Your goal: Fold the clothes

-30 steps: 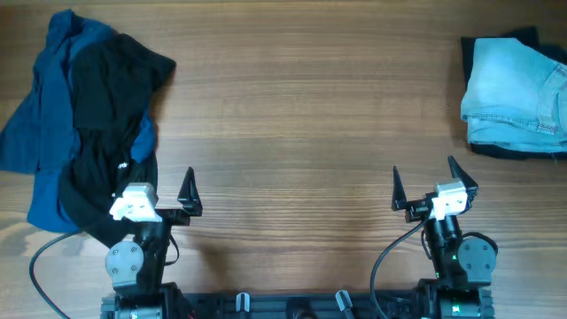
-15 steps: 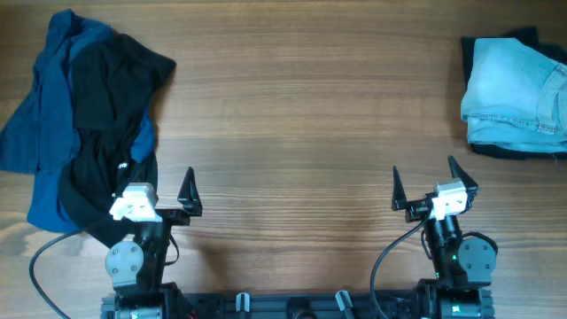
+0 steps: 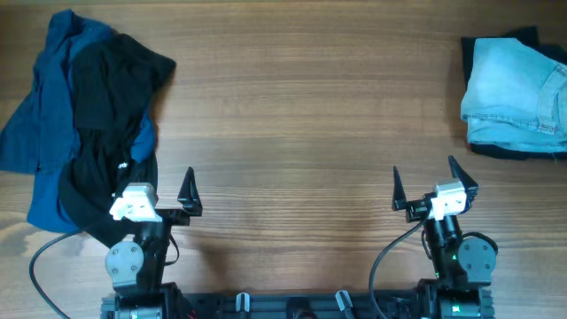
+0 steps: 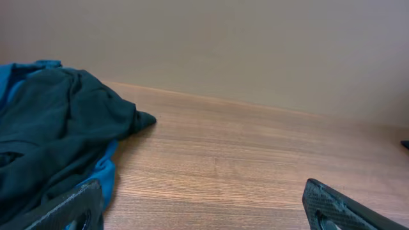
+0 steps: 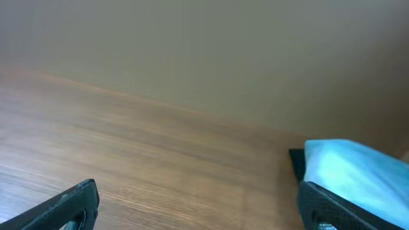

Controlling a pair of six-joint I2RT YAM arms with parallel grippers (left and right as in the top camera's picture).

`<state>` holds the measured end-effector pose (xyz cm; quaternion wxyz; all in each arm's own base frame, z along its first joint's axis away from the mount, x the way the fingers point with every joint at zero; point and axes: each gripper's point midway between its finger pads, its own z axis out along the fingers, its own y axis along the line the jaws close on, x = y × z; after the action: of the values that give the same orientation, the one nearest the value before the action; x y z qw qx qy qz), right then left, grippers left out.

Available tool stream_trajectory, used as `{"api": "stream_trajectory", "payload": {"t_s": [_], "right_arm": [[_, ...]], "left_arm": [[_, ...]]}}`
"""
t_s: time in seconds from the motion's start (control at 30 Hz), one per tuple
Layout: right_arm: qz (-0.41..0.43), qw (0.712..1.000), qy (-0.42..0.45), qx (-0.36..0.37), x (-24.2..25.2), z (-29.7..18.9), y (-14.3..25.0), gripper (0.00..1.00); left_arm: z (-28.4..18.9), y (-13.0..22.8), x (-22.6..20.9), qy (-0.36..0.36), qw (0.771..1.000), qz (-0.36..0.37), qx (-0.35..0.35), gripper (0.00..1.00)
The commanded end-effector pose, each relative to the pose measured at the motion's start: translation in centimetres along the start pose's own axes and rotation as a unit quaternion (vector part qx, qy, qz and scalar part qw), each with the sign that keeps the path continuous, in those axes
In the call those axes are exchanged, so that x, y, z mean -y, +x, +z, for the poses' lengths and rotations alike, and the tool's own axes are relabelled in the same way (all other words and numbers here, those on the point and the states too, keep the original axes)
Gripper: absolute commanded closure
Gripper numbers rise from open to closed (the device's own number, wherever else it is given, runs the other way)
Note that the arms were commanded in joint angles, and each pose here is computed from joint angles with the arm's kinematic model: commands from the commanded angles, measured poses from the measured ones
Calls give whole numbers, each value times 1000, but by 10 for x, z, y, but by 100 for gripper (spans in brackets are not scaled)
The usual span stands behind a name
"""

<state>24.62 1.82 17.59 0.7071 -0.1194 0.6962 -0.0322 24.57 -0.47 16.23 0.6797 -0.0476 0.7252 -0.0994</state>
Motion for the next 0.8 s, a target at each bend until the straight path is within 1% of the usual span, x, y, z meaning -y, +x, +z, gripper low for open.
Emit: {"api": "stream_trajectory", "payload": {"t_s": [0.0,0.1,0.17,0.23,0.3,0.43,0.57,0.77], "right_arm": [[-51,998,23,19,8,-1,-10,0],[-52,997,-5,57,-2,-2,-27,0],[-29,996,-26,83,-8,-4,-39,0],[7,995,-30,98,-7,-5,-48,0],[36,993,-32,107,-6,-7,-59,0],[33,992,-38,120,-1,-9,-93,0],[31,992,-66,107,-1,1,-125,0],[51,987,-147,36,-10,46,-155,0]], "left_arm": [[0,-3,-1,-2,1000,11,9,0],[0,-3,8,23,1000,12,8,0],[-1,-6,14,39,999,6,12,0],[-2,-10,16,45,999,-16,14,0],[-4,-19,19,49,998,-38,21,0],[-7,-41,26,54,998,-38,23,0],[-6,-65,30,44,998,-48,-17,0],[12,-98,34,21,992,-70,-105,0]]}}
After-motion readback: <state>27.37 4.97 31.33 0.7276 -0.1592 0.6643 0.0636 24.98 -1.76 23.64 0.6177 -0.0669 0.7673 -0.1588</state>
